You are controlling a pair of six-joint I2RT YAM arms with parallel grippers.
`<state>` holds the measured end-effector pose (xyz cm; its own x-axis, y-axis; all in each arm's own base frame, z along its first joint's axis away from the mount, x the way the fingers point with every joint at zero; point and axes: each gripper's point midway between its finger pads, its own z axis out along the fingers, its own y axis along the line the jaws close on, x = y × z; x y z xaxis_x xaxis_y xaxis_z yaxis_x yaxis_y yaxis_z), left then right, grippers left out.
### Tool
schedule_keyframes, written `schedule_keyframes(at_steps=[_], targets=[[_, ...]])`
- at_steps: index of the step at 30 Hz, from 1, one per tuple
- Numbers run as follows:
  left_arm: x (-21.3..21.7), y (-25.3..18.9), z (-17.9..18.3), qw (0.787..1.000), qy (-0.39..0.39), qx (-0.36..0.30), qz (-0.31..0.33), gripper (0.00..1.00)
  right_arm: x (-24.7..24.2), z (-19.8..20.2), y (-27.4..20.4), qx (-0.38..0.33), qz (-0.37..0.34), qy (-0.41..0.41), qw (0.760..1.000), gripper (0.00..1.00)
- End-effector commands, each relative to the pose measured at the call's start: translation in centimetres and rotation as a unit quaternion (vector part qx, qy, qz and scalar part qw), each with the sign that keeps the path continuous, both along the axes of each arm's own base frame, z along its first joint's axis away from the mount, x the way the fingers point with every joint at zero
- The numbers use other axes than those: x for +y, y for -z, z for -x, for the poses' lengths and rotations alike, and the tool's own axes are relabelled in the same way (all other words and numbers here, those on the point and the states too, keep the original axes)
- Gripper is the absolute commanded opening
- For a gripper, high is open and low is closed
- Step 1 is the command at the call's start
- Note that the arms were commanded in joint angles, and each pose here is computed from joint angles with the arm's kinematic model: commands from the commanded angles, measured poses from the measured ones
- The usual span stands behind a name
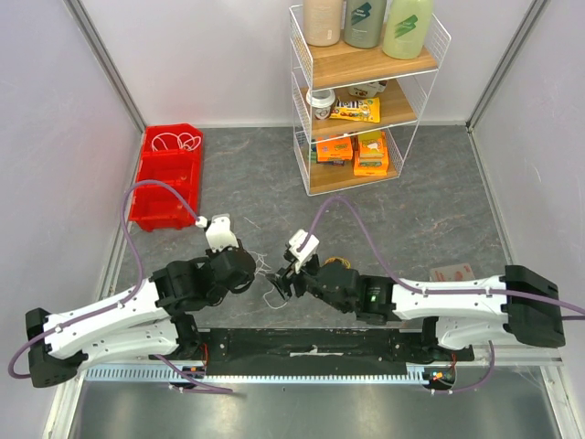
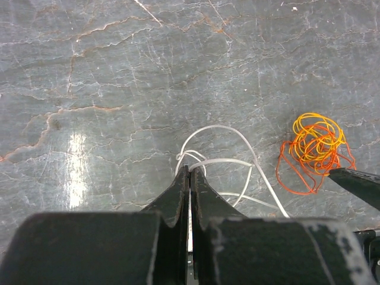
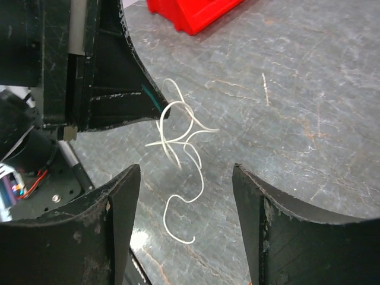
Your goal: Untangle the cables
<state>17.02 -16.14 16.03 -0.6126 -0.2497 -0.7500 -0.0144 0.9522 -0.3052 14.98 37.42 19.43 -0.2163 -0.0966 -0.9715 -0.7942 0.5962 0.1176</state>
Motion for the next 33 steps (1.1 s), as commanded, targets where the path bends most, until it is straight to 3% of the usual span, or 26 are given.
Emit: schedule_keyframes(at_steps=[1, 6, 12, 26, 30, 33], targets=[[-0.1, -1.6, 0.0, 0.999, -0.024, 0.006, 0.021, 0.02, 0.2, -2.3, -3.0, -0.057, -0.02, 0.108, 0.992, 0.69], [-0.4, -1.6, 0.2, 0.999, -0.021, 0.015, 0.03, 0.02, 0.1, -3.2, -2.7, -0.071, -0.011, 0.173, 0.982, 0.61], [-0.6, -1.4, 0.5, 0.999, -0.015, 0.023, 0.028, 0.02, -0.1, -4.4, -1.7, -0.083, 0.012, 0.25, 0.965, 0.44], [-1.0, -1.9, 0.8, 0.998, 0.009, 0.011, 0.061, 0.02, 2.4, -5.3, 1.3, -0.071, 0.019, 0.295, 0.953, 0.41], [-0.6, -1.6, 0.9, 0.998, 0.004, 0.011, 0.066, 0.02, 0.0, -7.0, 1.7, -0.08, 0.031, 0.378, 0.922, 0.33], [0.6, -0.8, 1.0, 0.998, -0.026, 0.018, 0.059, 0.02, -2.8, -9.0, 2.2, -0.077, 0.032, 0.446, 0.891, 0.34]])
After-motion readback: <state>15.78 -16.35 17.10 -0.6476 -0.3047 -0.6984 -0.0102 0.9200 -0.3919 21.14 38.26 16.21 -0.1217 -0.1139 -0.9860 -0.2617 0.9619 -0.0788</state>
